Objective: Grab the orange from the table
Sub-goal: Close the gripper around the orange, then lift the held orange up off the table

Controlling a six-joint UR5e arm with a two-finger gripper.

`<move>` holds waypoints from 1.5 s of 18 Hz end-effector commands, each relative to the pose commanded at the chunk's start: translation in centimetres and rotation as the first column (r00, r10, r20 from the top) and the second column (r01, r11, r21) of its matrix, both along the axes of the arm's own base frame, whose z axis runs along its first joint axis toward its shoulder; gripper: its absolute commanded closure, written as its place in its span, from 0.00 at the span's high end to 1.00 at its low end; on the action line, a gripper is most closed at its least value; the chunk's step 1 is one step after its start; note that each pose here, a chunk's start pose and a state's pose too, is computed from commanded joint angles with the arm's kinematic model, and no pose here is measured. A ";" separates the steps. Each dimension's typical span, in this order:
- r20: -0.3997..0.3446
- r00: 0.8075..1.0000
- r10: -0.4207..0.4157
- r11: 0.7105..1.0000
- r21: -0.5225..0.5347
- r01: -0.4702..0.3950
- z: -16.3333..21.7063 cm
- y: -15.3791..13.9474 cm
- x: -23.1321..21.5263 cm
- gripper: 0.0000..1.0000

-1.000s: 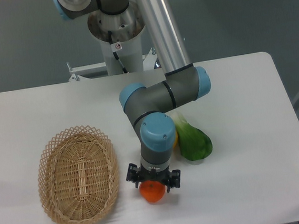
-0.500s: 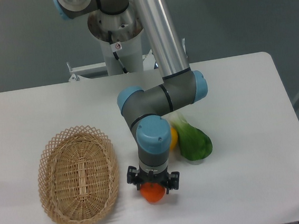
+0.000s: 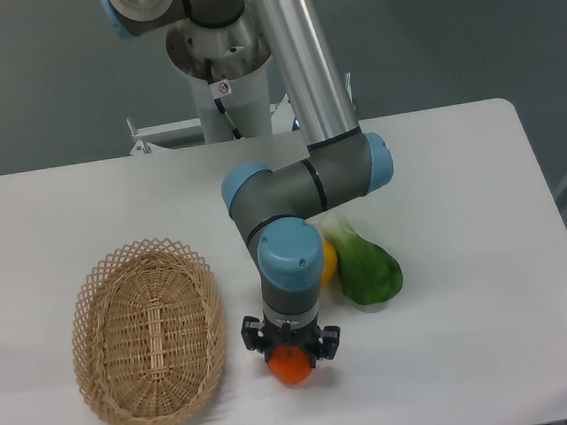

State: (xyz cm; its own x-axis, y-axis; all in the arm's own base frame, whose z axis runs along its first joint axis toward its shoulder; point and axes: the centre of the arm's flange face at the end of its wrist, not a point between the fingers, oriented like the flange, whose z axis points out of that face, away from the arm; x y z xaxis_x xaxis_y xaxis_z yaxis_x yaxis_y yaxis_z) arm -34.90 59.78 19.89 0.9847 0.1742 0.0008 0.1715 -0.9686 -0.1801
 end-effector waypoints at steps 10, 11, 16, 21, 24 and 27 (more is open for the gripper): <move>-0.154 0.986 -0.068 0.989 0.117 0.086 11.8 -2.0 -2.4 0.59; -0.164 0.984 -0.068 0.988 0.123 0.089 12.7 -2.3 -2.7 0.59; -0.256 0.956 -0.142 0.975 0.130 0.180 18.6 -5.3 -4.5 0.59; -0.265 0.928 -0.261 0.957 0.060 0.285 22.0 -8.6 -6.0 0.59; -0.250 0.916 -0.314 0.944 0.025 0.330 23.9 -10.3 -6.7 0.59; -0.247 0.916 -0.317 0.943 0.020 0.332 24.5 -10.5 -7.0 0.59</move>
State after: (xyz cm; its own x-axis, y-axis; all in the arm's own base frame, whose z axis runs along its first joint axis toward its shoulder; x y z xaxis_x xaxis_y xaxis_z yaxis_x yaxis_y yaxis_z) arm -41.86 49.32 44.38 0.9596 -0.1481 -0.2392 -0.2055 -0.9497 -0.2363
